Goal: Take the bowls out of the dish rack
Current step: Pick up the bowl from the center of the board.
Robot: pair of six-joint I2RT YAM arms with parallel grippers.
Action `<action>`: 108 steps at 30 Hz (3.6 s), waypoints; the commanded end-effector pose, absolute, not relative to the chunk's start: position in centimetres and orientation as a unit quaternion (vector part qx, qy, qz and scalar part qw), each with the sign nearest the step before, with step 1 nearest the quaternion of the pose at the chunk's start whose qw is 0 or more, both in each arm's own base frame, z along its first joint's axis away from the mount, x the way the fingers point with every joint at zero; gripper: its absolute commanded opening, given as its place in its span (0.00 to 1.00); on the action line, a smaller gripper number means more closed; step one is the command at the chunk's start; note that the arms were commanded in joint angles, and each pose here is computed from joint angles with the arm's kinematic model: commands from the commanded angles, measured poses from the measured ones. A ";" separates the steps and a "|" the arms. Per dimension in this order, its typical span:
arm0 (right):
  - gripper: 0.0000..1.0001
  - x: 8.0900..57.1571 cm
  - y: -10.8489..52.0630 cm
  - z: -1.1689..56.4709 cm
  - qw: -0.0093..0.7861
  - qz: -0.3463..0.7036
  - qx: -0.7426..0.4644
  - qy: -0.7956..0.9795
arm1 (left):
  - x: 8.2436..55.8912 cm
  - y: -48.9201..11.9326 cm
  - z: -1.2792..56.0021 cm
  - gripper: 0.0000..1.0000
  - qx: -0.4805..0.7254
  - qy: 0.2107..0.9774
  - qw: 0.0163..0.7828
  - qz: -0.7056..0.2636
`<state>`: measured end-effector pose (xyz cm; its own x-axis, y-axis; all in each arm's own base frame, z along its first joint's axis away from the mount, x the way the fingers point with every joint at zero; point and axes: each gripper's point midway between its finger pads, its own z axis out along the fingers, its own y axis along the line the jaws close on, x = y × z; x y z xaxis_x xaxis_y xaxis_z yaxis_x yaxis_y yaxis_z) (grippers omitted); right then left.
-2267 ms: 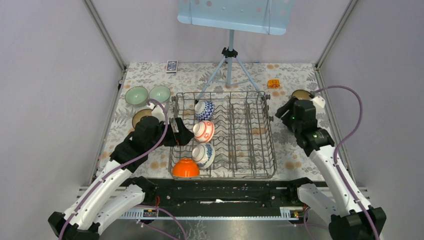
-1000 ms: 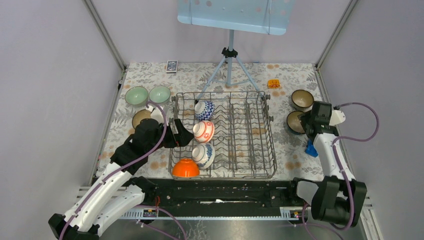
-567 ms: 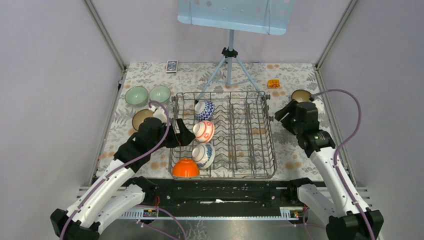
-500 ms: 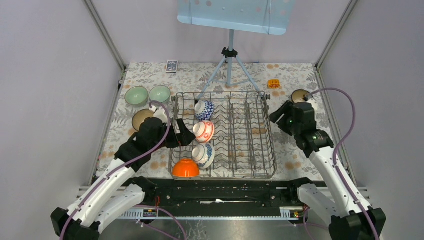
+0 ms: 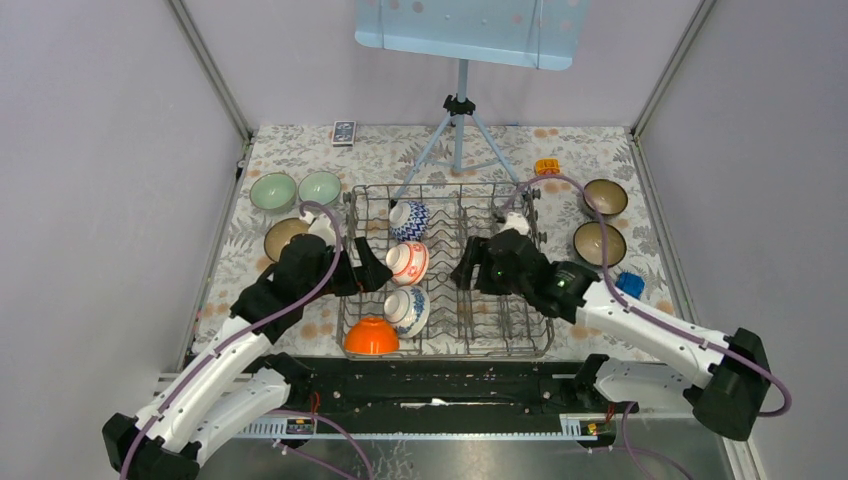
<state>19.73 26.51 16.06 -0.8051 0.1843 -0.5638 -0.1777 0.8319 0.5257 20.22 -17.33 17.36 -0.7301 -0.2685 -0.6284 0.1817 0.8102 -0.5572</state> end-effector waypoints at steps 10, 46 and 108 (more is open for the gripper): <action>0.76 29.3 -3.0 16.1 0.416 0.083 0.473 0.772 | 20.2 -18.0 19.3 0.97 -0.012 0.857 0.390 -0.338; 0.60 31.7 -8.3 7.6 0.330 -0.004 0.554 0.764 | 19.6 -18.1 18.3 0.97 -0.023 0.858 0.376 -0.348; 0.00 32.7 3.8 24.3 0.454 0.079 0.269 0.846 | 23.8 -14.8 25.1 0.99 -0.059 0.844 0.472 -0.247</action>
<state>31.53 -2.18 15.90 -0.3951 0.6982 -0.5970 0.6447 0.6737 0.3612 21.67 -17.03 20.60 -0.6810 -0.2970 -0.6694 0.1749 0.8217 -0.5425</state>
